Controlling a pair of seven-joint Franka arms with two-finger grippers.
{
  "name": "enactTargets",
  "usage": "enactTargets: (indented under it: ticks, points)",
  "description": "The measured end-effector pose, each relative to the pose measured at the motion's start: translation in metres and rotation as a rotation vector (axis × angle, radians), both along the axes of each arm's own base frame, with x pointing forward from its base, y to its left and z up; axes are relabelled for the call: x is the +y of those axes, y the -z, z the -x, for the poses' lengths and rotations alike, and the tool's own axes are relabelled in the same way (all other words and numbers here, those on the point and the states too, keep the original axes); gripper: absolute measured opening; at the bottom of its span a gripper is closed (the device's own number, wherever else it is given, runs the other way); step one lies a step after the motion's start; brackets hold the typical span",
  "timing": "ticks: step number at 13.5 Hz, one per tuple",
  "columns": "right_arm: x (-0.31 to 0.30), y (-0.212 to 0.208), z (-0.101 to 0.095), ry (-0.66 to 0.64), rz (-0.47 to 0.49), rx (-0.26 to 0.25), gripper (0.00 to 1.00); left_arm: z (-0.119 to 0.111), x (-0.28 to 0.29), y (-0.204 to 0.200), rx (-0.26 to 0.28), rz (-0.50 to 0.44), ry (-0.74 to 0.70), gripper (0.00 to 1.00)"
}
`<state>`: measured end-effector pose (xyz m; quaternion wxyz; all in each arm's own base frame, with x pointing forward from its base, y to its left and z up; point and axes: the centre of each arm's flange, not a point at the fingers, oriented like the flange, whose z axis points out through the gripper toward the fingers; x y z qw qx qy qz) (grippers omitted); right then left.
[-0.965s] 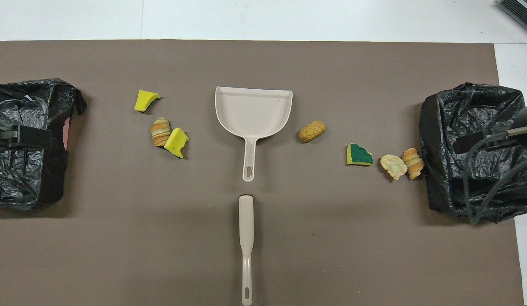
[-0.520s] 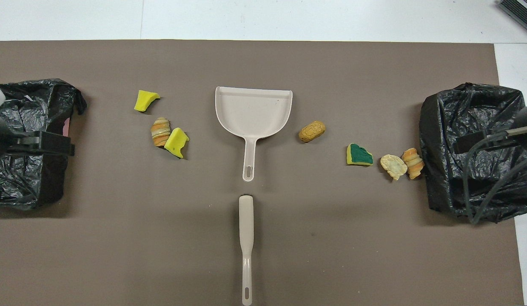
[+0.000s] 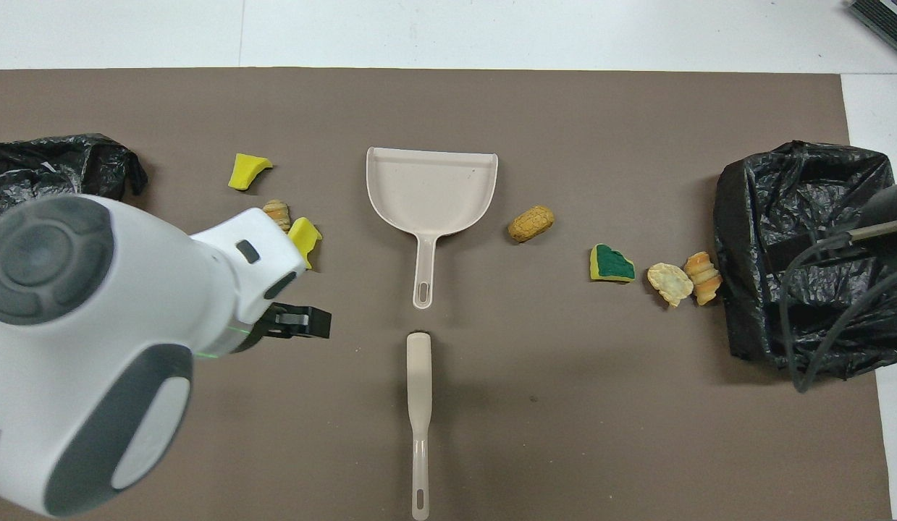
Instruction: Sweep and dump trash in bin
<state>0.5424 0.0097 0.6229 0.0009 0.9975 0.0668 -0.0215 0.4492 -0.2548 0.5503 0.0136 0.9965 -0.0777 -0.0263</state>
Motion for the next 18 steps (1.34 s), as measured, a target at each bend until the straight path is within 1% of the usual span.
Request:
enactTargets:
  ticks: [1, 3, 5, 7, 8, 10, 11, 14, 16, 18]
  points:
    - [0.001, 0.000, 0.000, -0.002, 0.000, 0.000, 1.00, 0.017, -0.018, 0.014, -0.003, -0.002, 0.008, 1.00]
    - [0.007, 0.002, -0.001, -0.014, 0.000, 0.003, 1.00, 0.055, -0.045, 0.045, 0.011, -0.019, 0.026, 1.00]
    - [0.032, 0.014, -0.005, -0.061, -0.002, 0.025, 1.00, 0.087, -0.072, 0.077, 0.009, -0.023, 0.043, 1.00]
    - [0.057, 0.037, -0.017, -0.095, -0.006, 0.051, 1.00, 0.126, -0.104, 0.118, 0.006, -0.029, 0.062, 1.00]
    - [0.072, 0.049, -0.025, -0.110, -0.009, 0.049, 1.00, 0.144, -0.117, 0.140, 0.004, -0.030, 0.070, 1.00]
    - [0.104, 0.075, -0.039, -0.099, -0.013, 0.041, 1.00, 0.171, -0.131, 0.177, 0.004, -0.036, 0.079, 1.00]
    - [0.118, 0.086, -0.044, -0.093, -0.015, 0.036, 1.00, 0.176, -0.134, 0.187, 0.005, -0.038, 0.077, 1.00]
    - [0.158, 0.112, -0.058, -0.076, -0.024, 0.020, 1.00, 0.179, -0.131, 0.199, 0.015, -0.051, 0.076, 1.00]
    - [0.169, 0.119, -0.063, -0.075, -0.028, 0.016, 1.00, 0.183, -0.130, 0.205, 0.015, -0.052, 0.080, 1.00]
    - [0.168, 0.117, -0.065, -0.072, -0.029, 0.010, 1.00, 0.187, -0.130, 0.208, 0.015, -0.053, 0.085, 1.00]
